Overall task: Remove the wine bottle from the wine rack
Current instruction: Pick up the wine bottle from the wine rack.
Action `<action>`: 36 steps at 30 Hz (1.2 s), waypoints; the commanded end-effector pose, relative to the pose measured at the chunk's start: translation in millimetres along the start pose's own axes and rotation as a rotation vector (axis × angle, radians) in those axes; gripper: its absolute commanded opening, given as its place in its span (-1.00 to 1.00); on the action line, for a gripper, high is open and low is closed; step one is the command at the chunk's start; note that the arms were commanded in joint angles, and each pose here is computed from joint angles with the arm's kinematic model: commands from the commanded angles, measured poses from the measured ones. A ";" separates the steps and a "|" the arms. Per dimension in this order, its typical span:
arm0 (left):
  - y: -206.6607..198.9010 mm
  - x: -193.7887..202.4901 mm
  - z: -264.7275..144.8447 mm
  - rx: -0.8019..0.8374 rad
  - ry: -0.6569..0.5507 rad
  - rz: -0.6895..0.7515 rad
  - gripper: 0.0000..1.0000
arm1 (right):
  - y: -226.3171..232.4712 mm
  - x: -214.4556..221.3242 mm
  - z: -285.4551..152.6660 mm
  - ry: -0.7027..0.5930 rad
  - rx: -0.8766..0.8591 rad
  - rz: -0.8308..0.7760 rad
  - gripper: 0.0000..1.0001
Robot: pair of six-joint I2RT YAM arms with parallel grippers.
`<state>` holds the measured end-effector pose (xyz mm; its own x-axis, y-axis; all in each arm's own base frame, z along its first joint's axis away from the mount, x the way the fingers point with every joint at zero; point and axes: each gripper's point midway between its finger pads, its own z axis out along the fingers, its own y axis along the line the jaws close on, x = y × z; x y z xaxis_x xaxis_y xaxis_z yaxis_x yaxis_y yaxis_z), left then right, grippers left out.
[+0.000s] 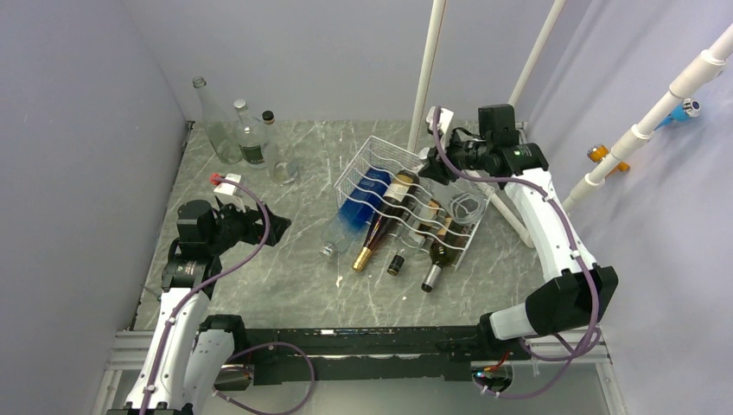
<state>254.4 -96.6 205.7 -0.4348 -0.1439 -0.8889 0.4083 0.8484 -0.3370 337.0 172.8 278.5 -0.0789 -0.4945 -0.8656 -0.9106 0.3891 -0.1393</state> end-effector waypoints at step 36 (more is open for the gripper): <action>-13.2 -22.2 -3.1 0.063 -0.058 0.052 0.99 | -47.9 -113.6 -12.0 -0.284 0.041 0.018 -1.00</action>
<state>252.5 -100.6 207.3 -0.4355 -0.1417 -0.8889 0.4310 0.8342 -0.3441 384.0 190.8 316.7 -0.2052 -0.3258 -0.9229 -0.8833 0.4678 0.0313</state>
